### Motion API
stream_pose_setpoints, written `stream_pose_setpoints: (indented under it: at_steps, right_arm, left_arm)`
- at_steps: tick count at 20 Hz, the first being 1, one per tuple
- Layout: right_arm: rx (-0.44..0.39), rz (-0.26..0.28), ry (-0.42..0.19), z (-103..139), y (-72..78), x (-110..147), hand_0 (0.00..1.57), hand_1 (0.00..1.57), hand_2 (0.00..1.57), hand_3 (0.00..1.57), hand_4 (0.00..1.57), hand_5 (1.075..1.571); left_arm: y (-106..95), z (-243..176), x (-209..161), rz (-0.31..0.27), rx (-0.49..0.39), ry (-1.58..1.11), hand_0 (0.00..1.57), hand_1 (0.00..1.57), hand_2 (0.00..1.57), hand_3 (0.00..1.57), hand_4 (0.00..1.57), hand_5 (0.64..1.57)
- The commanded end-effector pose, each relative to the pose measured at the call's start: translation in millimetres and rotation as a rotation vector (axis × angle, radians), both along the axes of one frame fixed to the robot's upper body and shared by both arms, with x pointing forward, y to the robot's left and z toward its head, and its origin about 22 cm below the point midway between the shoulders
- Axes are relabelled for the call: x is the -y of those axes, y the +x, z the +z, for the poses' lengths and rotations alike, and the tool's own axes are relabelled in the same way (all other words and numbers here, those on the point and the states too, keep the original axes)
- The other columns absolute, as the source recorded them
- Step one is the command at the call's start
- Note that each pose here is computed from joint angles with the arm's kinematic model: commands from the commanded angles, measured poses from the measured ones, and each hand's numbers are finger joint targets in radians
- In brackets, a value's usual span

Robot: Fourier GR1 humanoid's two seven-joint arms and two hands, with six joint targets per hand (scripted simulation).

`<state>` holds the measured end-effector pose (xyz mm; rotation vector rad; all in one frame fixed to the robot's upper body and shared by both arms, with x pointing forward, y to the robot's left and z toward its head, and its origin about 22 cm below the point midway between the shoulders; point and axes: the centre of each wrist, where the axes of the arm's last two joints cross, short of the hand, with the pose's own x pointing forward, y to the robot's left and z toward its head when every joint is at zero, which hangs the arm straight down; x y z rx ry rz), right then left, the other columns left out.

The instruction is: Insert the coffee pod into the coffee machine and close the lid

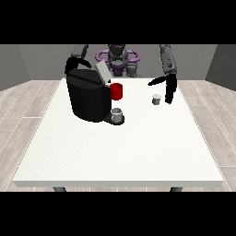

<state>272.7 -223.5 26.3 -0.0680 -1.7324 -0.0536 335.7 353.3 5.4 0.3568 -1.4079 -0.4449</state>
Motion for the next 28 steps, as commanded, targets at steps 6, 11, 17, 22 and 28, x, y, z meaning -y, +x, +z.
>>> stream_pose_setpoints:
  at_steps: [6, 11, 17, 22, 28]
  right_arm:
    - [-0.086, 0.001, -0.042, -1.3, 11.5, -19.0, 0.0, 0.0, 0.0, 0.0, 0.42, 1.571]
    - [-0.018, -0.017, -0.069, 11.9, 17.3, -3.2, 0.0, 0.0, 0.0, 0.0, 0.41, 1.571]
    - [-0.046, -0.013, -0.038, 2.9, 15.3, -15.8, 0.0, 0.0, 0.0, 0.0, 0.43, 1.571]
    - [-0.063, -0.016, -0.031, -1.8, 19.0, -1.4, 0.0, 0.0, 0.0, 0.0, 0.48, 1.571]
    - [-0.047, -0.007, -0.033, -14.6, 11.5, -20.1, 0.0, 0.0, 0.0, 0.0, 0.52, 1.571]
  left_arm:
    - [15.6, 0.8, -1.4, -0.003, -0.081, 0.141, 0.81, 0.81, 0.85, 0.5, 0.0, 1.571]
    - [8.3, -3.9, -26.4, 0.002, -0.04, 0.249, 0.58, 0.58, 0.72, 0.47, 0.0, 1.571]
    - [14.8, -12.2, -11.1, -0.005, -0.011, 0.341, 0.65, 0.65, 0.79, 0.53, 0.0, 1.571]
    - [20.0, -20.2, 8.9, 0.006, 0.045, 0.367, 0.69, 0.69, 0.85, 0.65, 0.29, 1.571]
    - [22.2, -24.9, 12.7, 0.0, 0.106, 0.447, 0.97, 0.97, 1.09, 0.86, 0.32, 1.571]
